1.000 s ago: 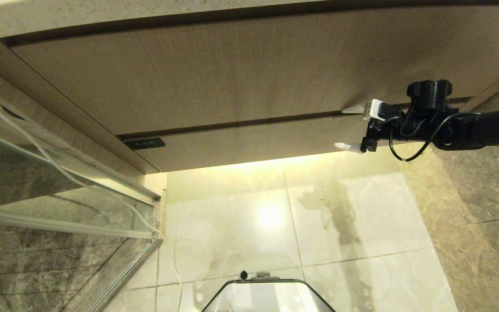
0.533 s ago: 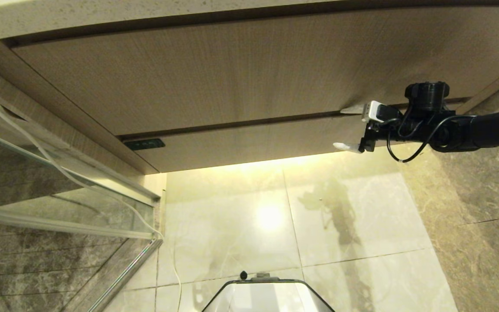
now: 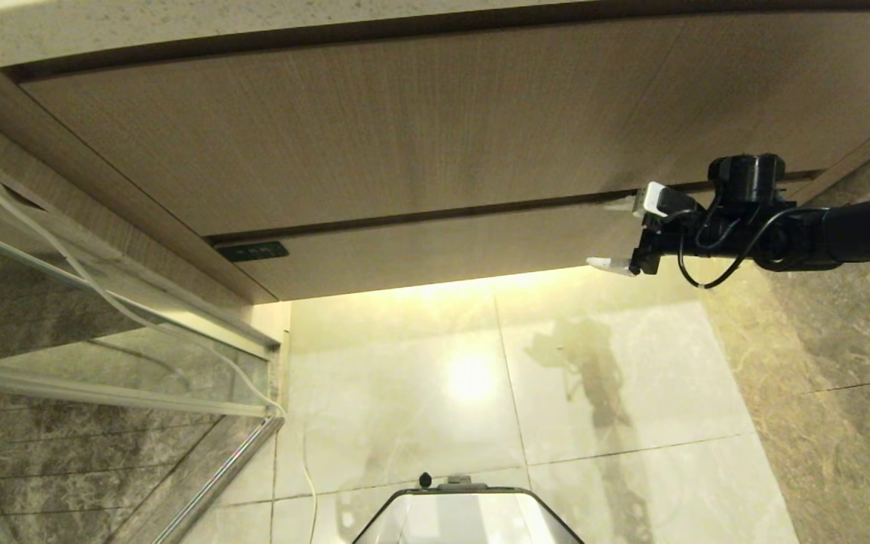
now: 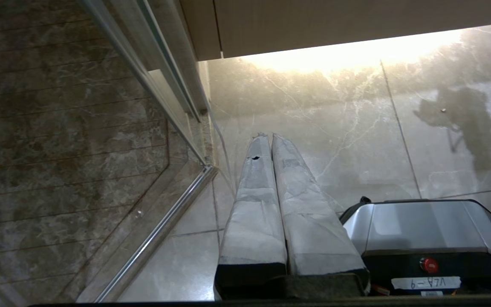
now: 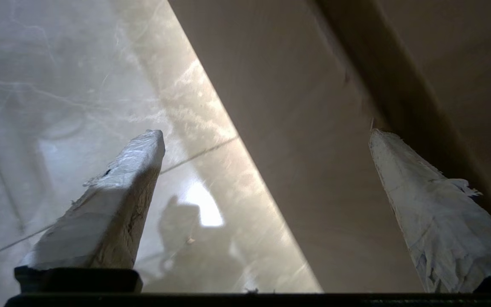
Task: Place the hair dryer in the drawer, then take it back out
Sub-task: Pull open the drawer
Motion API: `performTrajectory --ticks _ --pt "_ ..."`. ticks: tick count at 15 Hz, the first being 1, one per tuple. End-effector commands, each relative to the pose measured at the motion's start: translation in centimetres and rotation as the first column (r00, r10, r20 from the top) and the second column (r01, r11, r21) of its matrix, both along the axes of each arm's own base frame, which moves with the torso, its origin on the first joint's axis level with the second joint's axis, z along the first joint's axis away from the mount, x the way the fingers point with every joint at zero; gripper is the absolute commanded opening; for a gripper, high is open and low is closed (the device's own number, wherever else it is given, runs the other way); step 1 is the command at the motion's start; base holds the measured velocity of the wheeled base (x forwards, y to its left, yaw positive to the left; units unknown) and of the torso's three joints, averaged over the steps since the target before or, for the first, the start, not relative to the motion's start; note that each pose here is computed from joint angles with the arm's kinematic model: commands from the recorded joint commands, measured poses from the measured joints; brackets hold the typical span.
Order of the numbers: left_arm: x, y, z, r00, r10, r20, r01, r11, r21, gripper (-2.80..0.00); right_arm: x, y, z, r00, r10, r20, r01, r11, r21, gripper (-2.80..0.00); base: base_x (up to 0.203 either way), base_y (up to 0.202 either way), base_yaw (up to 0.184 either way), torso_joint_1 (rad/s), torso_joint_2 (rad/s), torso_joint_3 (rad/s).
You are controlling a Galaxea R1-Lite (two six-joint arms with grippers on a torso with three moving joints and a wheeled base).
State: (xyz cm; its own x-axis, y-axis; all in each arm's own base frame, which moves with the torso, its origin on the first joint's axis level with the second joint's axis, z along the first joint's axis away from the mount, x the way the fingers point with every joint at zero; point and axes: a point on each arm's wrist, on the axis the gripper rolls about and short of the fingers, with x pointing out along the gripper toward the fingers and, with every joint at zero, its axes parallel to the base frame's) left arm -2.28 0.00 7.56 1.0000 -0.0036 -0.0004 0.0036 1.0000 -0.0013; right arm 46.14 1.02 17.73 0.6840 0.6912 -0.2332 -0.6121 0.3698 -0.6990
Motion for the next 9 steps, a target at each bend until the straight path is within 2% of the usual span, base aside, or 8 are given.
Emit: performTrajectory --ticks 1,4,6,9 --pt "0.0 0.0 -0.01 1.0 0.002 0.0 -0.002 1.0 0.0 -2.8 -0.68 0.15 0.79 1.0 0.021 0.01 -0.021 1.0 0.002 0.0 0.0 0.0 0.0 0.0 0.0 0.0" --pt "0.0 0.0 -0.01 1.0 0.002 0.0 -0.002 1.0 0.0 -2.8 -0.68 0.16 0.81 1.0 0.022 0.011 -0.022 1.0 0.002 0.0 0.0 0.0 0.0 0.0 0.0 0.0" --pt "0.0 0.0 -0.01 1.0 0.002 0.0 -0.002 1.0 0.0 -2.8 -0.34 0.16 1.24 0.998 0.024 0.065 -0.024 1.0 -0.003 0.0 0.0 0.0 0.0 0.0 0.0 0.0" --pt "0.0 0.0 -0.01 1.0 0.002 0.0 -0.002 1.0 0.0 -2.8 -0.34 0.16 1.24 0.998 0.024 0.065 -0.024 1.0 -0.003 0.0 0.0 0.0 0.0 0.0 0.0 0.0"
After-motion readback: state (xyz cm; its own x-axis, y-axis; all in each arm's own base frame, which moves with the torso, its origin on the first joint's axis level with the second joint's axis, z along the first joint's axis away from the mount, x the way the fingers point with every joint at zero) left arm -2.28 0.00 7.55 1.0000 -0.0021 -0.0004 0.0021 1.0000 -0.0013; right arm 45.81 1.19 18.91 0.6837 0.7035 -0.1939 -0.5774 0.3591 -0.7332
